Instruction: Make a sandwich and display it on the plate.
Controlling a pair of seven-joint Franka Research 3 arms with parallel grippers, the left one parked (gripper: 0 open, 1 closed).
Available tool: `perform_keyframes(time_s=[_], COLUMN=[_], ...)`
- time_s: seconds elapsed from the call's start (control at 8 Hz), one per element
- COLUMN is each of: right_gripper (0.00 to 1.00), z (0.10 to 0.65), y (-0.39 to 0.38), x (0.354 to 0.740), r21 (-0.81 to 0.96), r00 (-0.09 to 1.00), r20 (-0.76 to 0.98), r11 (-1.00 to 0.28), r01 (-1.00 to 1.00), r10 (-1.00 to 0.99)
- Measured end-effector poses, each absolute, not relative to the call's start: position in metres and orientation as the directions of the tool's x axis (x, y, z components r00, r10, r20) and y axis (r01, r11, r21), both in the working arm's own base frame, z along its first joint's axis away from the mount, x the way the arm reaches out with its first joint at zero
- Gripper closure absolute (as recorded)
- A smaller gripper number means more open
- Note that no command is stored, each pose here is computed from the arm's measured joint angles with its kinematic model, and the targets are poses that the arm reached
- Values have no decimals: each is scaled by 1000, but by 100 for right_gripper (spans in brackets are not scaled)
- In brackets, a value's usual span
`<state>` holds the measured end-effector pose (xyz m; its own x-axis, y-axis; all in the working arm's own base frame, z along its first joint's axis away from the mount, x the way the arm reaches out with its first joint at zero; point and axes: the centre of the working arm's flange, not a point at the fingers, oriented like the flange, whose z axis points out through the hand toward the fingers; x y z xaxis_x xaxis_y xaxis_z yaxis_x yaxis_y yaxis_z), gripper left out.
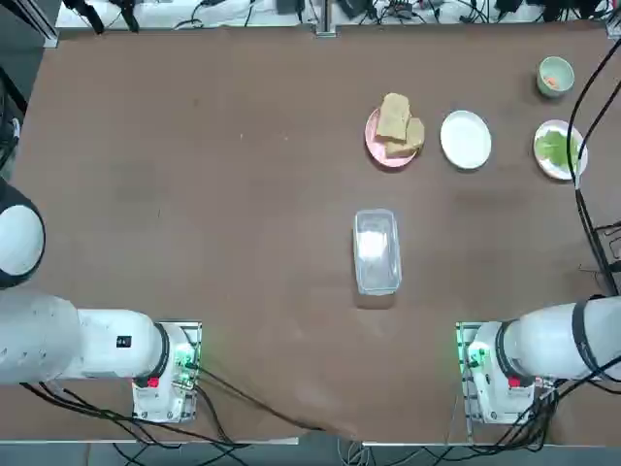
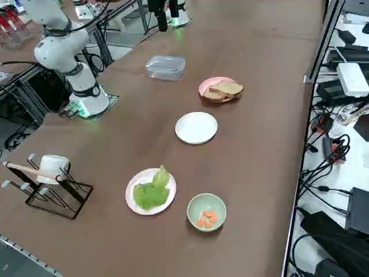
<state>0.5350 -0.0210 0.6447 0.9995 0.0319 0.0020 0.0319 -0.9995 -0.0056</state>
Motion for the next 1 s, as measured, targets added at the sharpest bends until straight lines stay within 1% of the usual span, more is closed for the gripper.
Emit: perform_keyframes(time_s=[0.62,1.0], right_gripper=[1,0], z=[640,610], y=[-13,0], x=[541,575], r21=[-9,-81], r00=[999,998], r20=[8,54], r11=[-999,-996], r01=[45,48], r10=[45,43])
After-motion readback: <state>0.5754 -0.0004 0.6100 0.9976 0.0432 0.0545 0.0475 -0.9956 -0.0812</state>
